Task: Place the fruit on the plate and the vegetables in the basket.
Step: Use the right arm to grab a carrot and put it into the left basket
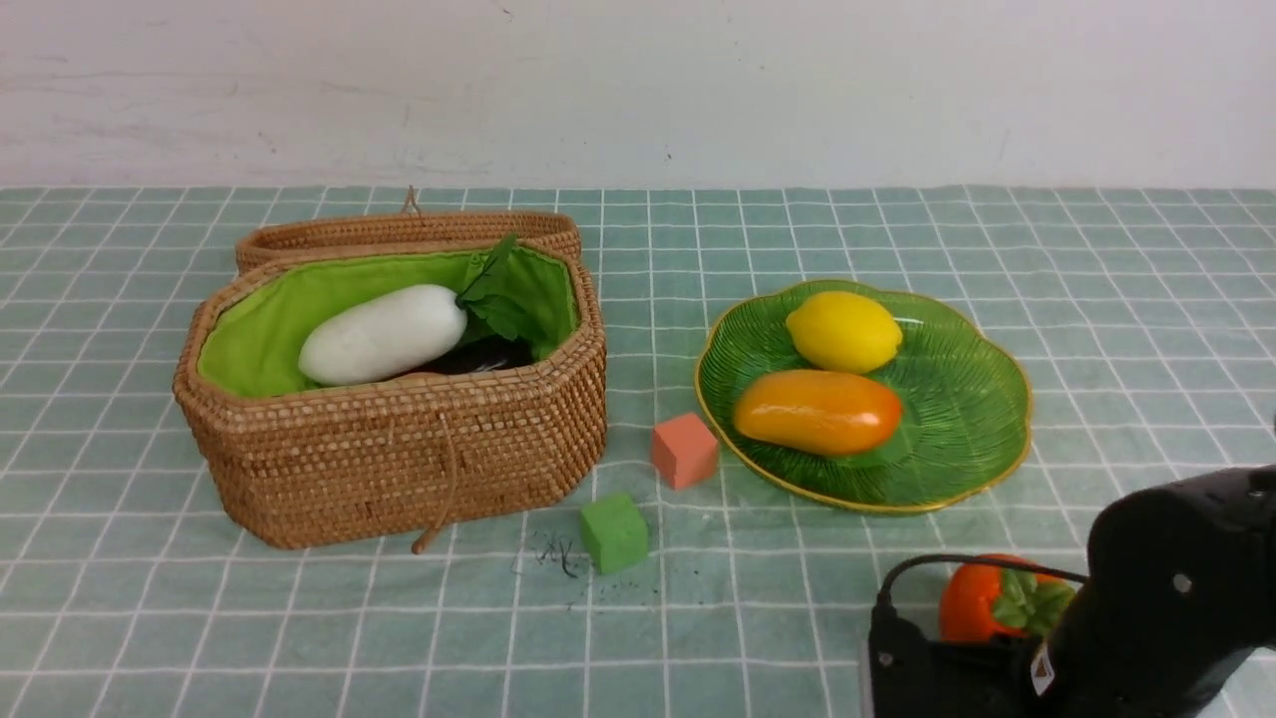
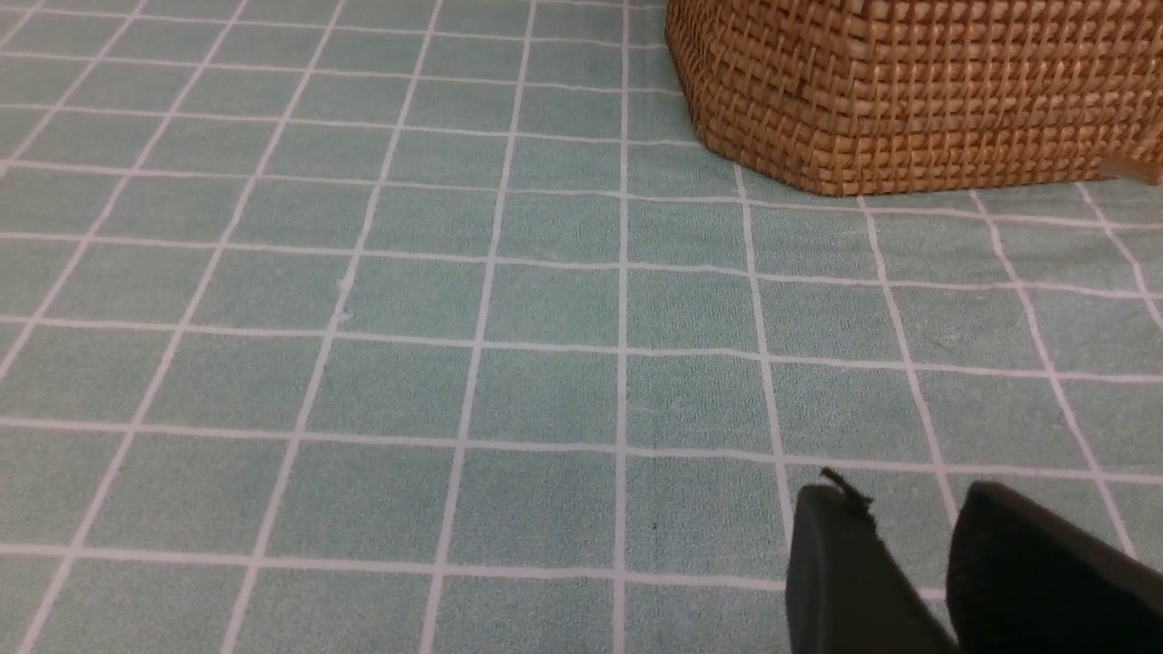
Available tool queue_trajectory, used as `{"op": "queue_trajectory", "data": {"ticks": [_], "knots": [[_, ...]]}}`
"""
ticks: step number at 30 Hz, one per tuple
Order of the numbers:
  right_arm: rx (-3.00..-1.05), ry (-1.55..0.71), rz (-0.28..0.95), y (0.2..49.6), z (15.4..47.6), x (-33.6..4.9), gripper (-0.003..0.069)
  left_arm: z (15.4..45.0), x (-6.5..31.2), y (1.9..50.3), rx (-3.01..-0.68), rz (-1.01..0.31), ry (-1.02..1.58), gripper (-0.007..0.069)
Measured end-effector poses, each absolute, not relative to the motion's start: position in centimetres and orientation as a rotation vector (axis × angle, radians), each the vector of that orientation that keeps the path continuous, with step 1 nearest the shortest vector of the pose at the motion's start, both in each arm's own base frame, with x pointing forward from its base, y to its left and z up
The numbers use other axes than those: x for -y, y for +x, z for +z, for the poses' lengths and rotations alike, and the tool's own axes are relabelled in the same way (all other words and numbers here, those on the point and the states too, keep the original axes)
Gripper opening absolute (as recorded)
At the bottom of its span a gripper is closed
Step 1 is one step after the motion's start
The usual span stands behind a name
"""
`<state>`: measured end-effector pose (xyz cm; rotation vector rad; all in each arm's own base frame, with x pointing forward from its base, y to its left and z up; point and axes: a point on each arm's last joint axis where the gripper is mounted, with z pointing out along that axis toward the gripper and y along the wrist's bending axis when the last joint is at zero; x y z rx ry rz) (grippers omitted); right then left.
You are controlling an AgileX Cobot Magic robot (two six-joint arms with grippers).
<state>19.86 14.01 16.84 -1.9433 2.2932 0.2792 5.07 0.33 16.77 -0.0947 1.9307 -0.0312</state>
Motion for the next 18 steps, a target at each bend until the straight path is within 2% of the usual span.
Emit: {"op": "queue_trajectory", "data": {"ticks": [2, 8, 10, 12, 14, 18], "knots": [[-2.29, -1.955, 0.276, 20.0, 17.0, -14.1, 0.0397, 16.8, -0.3, 5.1, -1.931, -0.031, -0.095, 0.0185], [-2.272, -1.856, 0.268, 22.5, 20.4, -15.6, 0.0401, 16.8, -0.3, 5.1, -1.931, -0.03, -0.094, 0.0186], [-2.185, -1.758, 0.266, 24.3, 23.7, -16.9, 0.0401, 16.8, -0.3, 5.1, -1.931, -0.03, -0.094, 0.0187], [-2.145, -1.71, 0.275, 25.2, 25.0, -17.6, 0.0401, 16.8, -0.3, 5.1, -1.931, -0.03, -0.094, 0.0188], [-2.019, -1.56, 0.322, 27.2, 28.7, -19.4, 0.0401, 16.8, -0.3, 5.1, -1.931, -0.03, -0.094, 0.0193], [-1.837, -1.377, 0.424, 31.0, 32.3, -22.5, 0.0401, 16.8, -0.3, 5.1, -1.931, -0.03, -0.094, 0.0197]]}}
